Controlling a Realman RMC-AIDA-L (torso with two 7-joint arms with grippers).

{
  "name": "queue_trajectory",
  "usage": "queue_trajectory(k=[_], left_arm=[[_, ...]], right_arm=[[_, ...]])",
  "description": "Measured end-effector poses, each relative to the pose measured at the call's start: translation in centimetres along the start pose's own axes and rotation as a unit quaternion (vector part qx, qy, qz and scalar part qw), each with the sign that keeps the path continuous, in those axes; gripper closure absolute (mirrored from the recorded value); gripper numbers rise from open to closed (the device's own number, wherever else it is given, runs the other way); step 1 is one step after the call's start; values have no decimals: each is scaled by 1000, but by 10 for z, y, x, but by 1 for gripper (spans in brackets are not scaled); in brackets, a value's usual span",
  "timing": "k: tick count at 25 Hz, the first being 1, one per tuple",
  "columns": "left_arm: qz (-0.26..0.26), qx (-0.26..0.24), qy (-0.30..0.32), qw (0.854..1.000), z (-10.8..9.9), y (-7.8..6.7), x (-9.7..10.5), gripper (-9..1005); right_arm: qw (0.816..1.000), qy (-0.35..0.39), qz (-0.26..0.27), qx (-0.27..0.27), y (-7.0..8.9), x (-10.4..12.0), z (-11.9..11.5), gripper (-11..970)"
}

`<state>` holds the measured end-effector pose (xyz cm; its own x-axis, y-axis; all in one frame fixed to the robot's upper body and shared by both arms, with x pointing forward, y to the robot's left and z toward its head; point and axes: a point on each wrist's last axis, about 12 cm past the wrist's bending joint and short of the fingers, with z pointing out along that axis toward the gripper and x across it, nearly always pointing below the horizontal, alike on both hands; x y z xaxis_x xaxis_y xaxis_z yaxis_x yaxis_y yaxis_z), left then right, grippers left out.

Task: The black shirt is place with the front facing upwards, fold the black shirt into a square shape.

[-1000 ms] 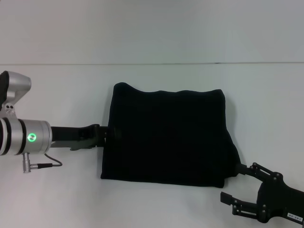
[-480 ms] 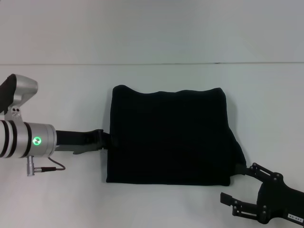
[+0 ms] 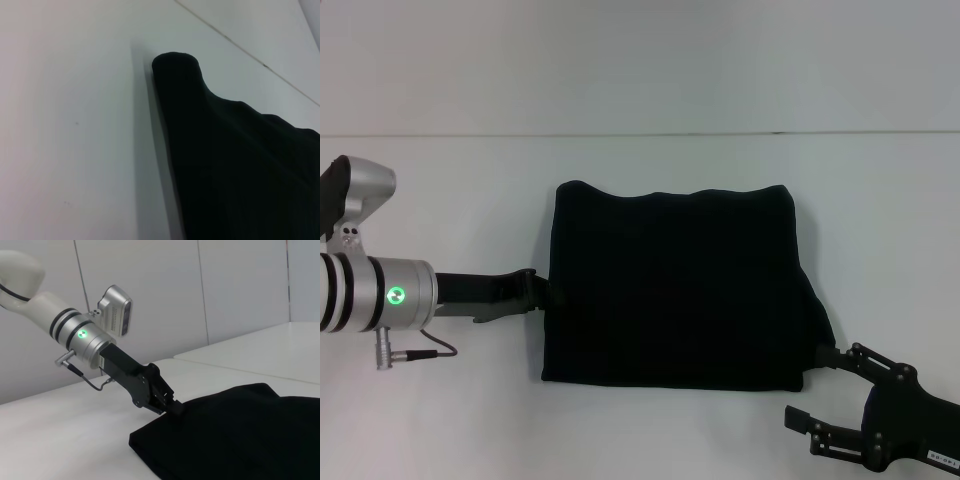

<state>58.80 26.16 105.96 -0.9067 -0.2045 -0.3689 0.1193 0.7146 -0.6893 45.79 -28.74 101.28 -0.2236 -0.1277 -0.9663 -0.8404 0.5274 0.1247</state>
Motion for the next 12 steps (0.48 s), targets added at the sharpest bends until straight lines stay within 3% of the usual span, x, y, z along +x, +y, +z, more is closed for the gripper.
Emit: queue_trajectory(k=[5,12], left_arm=[[-3,-2,2,1000,-3,3,2,889],[-21,-8,-18,1000,-21,21,8,891]], right_arm=[[1000,-2,0,2,-1,-1,0,14],[1000,-6,1,8,-1,-1,0,14]])
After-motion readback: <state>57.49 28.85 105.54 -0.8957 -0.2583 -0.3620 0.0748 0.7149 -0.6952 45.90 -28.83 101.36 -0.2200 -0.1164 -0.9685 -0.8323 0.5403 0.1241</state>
